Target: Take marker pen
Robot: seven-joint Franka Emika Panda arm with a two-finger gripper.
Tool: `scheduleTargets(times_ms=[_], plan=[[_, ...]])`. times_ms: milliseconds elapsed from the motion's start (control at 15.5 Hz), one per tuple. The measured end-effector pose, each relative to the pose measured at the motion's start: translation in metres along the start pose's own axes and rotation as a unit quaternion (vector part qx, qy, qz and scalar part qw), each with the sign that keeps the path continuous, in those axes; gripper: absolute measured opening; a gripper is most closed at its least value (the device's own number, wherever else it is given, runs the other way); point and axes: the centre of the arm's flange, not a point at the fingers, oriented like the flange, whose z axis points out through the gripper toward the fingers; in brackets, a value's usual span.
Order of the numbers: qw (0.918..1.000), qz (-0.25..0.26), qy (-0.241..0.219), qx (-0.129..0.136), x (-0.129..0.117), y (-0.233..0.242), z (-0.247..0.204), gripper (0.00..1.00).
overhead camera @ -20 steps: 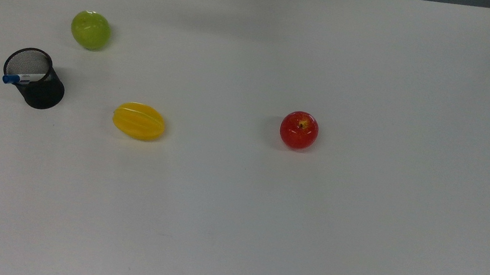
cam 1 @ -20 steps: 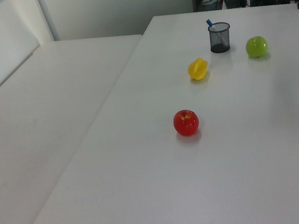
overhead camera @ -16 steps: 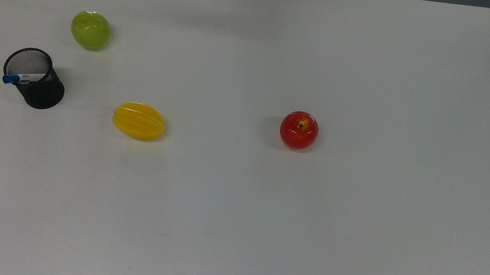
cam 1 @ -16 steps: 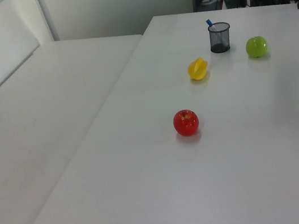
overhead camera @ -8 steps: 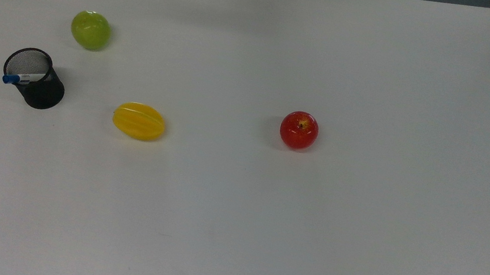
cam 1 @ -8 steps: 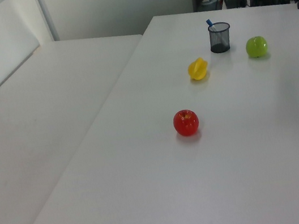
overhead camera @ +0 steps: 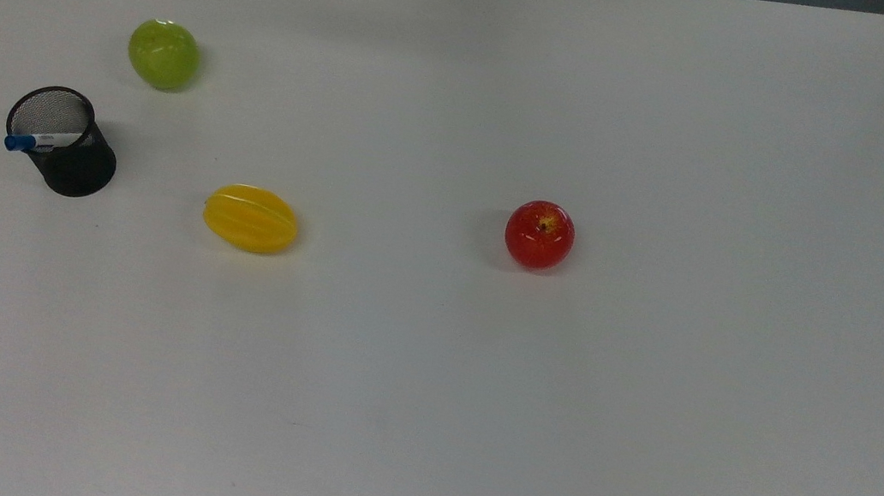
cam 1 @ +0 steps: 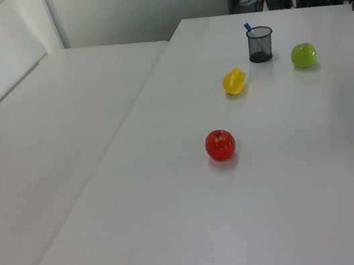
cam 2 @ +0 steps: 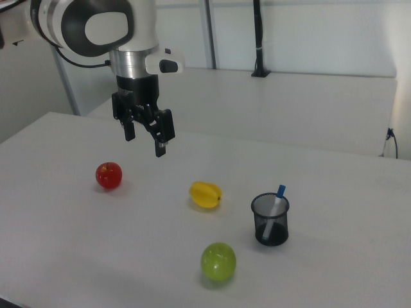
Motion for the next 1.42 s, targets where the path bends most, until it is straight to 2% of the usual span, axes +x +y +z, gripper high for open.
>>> scheduleTargets(times_ms=[323, 452, 1032, 1290, 1419], plan=[[0.9998, 0.012, 0.016, -0.001, 0.002, 0.013, -0.005, 1.00], [0.9989, 0.015, 0.044, -0.004, 0.009, 0.017, -0.008, 1.00], [0.9947, 0.028, 0.097, -0.016, 0.043, 0.034, 0.008, 1.00], [0.9882, 0.062, 0.137, -0.028, 0.059, 0.075, 0.017, 1.00], [0.9833, 0.083, 0.160, -0.022, 0.069, 0.095, 0.024, 1.00]])
